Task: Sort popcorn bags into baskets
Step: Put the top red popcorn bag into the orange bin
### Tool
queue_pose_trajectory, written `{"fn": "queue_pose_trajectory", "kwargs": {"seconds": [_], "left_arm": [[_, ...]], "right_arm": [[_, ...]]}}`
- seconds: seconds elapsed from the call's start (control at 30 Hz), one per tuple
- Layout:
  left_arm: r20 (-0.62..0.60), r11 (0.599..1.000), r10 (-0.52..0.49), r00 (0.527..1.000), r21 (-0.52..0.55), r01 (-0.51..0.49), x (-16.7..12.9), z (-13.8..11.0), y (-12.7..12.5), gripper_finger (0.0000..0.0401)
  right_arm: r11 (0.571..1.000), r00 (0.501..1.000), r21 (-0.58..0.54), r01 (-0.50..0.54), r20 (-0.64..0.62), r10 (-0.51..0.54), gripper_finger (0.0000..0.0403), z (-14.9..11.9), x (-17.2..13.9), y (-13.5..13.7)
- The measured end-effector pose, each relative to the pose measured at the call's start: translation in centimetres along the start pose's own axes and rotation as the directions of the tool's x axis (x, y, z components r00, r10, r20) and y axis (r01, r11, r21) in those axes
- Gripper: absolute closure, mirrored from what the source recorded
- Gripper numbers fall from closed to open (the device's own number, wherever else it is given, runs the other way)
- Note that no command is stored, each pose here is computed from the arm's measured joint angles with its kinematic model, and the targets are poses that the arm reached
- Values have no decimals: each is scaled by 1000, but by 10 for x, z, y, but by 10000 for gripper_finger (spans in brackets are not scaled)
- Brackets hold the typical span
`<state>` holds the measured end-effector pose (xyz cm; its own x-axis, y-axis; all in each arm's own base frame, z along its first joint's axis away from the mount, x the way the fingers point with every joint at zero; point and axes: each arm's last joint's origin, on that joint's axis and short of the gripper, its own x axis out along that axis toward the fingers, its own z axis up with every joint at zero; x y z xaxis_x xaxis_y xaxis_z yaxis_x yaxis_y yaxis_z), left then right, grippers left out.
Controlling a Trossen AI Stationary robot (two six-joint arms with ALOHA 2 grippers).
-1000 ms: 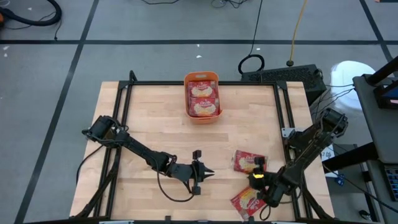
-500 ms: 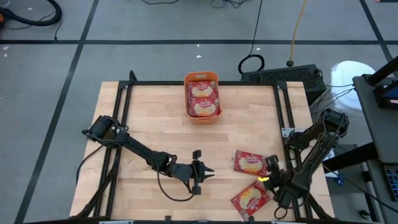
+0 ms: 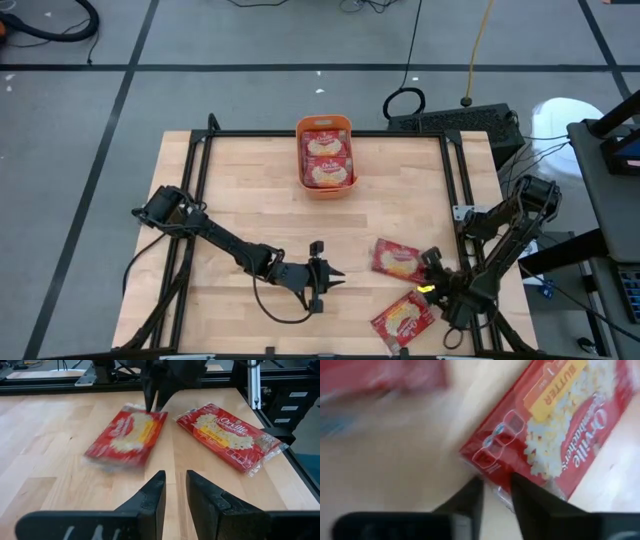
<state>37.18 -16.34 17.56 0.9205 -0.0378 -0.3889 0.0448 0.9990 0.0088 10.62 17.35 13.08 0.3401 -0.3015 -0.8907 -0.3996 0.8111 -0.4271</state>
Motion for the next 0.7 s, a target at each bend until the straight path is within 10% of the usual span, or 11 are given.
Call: {"fn": "queue_pose_trajectory", "kwargs": {"seconds": [0.17,0.7], "left_arm": [[0,1000,2,1000,-1,-2,0,0,1,320],[-3,999,7,1000,39,-7,1,0,3,319]], "right_arm": [[999,993,-12,39,109,-38,393,8,0,2],[983,917,55,176,354,-184,402,38,-5,-3]]}}
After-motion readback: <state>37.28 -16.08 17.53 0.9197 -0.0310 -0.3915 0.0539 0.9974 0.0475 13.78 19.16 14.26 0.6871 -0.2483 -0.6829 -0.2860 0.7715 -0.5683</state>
